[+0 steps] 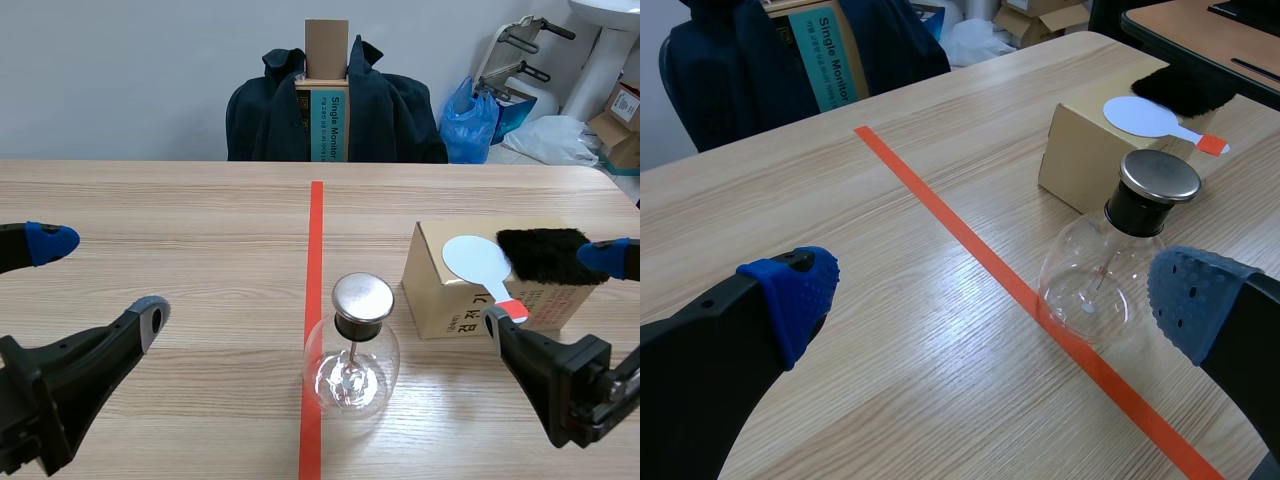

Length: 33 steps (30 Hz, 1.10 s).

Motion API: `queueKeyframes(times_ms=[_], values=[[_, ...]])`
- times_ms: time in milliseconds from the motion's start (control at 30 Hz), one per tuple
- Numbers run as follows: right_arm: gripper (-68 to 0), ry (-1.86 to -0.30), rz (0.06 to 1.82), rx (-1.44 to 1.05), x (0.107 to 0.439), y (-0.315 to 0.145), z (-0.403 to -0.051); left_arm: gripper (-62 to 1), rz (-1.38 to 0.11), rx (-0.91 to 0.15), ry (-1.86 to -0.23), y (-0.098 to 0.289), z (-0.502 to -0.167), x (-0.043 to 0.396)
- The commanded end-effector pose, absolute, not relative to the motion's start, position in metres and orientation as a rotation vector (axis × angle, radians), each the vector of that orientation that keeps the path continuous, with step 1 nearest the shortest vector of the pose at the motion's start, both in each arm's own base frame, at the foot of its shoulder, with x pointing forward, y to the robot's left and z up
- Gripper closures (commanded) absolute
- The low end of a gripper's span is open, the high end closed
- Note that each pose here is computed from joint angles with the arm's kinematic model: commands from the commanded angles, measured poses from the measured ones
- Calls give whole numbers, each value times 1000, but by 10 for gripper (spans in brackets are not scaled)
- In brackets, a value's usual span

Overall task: Do the electroscope experiment.
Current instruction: 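Pick up the white charging plate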

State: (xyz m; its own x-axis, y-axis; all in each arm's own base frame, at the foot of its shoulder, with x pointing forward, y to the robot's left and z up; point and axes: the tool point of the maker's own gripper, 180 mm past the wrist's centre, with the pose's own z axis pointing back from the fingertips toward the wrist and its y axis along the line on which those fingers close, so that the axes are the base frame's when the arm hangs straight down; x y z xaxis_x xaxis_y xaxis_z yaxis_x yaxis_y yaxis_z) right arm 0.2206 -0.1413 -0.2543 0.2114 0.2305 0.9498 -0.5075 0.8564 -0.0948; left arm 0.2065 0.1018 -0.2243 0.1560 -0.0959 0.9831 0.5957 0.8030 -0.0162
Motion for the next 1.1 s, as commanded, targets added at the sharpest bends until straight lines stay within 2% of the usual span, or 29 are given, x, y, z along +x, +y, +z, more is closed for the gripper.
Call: queueKeyframes(times_ms=[0,467,567,733,933,1067], values=[[-679,-1275,520,255,223,-141,-248,-623,-517,-479,-1365,97,-215,207],[-679,-1275,522,255,223,-141,-248,-623,-518,-479,-1364,97,-215,207],[-679,-1260,575,217,221,-141,-252,-623,-518,-479,-1364,97,-215,207],[-679,-1191,874,30,213,-142,-271,-623,-514,-480,-1366,97,-215,207],[-679,-918,1364,-361,195,-174,-311,-623,-514,-480,-1366,97,-215,207],[-679,-857,1500,-499,190,-187,-319,-623,-515,-480,-1365,97,-215,207]])
